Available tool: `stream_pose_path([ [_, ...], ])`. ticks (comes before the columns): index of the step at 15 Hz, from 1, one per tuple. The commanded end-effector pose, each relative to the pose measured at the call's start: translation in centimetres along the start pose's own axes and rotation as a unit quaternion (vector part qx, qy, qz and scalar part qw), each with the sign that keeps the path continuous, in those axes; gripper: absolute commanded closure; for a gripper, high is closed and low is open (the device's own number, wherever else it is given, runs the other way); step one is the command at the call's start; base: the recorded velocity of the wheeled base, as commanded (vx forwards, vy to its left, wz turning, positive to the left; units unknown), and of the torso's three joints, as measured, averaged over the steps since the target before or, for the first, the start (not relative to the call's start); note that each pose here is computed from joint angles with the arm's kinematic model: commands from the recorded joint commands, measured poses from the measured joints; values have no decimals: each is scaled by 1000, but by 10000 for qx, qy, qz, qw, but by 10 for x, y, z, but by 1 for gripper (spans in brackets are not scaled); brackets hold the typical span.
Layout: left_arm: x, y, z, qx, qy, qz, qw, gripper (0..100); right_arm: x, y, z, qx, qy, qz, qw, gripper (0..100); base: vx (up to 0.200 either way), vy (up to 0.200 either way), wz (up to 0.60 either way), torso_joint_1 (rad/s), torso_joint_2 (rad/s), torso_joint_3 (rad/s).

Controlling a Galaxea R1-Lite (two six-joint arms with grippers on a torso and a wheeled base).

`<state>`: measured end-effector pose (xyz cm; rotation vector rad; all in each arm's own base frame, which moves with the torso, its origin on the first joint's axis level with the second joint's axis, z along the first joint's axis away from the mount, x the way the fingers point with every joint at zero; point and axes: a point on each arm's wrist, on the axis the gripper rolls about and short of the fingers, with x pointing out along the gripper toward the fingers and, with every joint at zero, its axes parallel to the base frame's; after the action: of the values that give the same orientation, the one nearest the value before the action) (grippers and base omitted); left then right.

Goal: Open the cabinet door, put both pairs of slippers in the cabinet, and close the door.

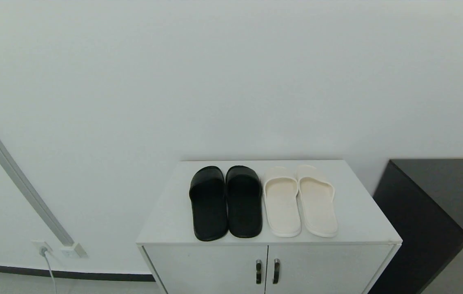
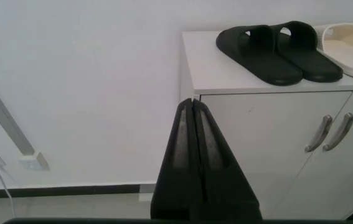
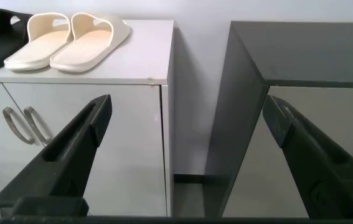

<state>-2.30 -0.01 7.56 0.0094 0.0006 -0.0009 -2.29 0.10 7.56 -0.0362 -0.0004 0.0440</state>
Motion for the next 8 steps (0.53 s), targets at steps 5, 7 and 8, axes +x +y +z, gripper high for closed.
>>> stream_pose_path([
  [5,0,0,0,145,5,4,9999,100,-2,-2,46,537,-340,-22,9980,0,0,0,0,0,0,0],
  [7,0,0,0,145,5,4,9999,100,6,-3,89,360,228,179,9989,0,0,0,0,0,0,0],
  [8,0,0,0,122,5,4,9999,100,22,-2,82,-170,1016,592,9929,0,0,0,0,0,0,0],
])
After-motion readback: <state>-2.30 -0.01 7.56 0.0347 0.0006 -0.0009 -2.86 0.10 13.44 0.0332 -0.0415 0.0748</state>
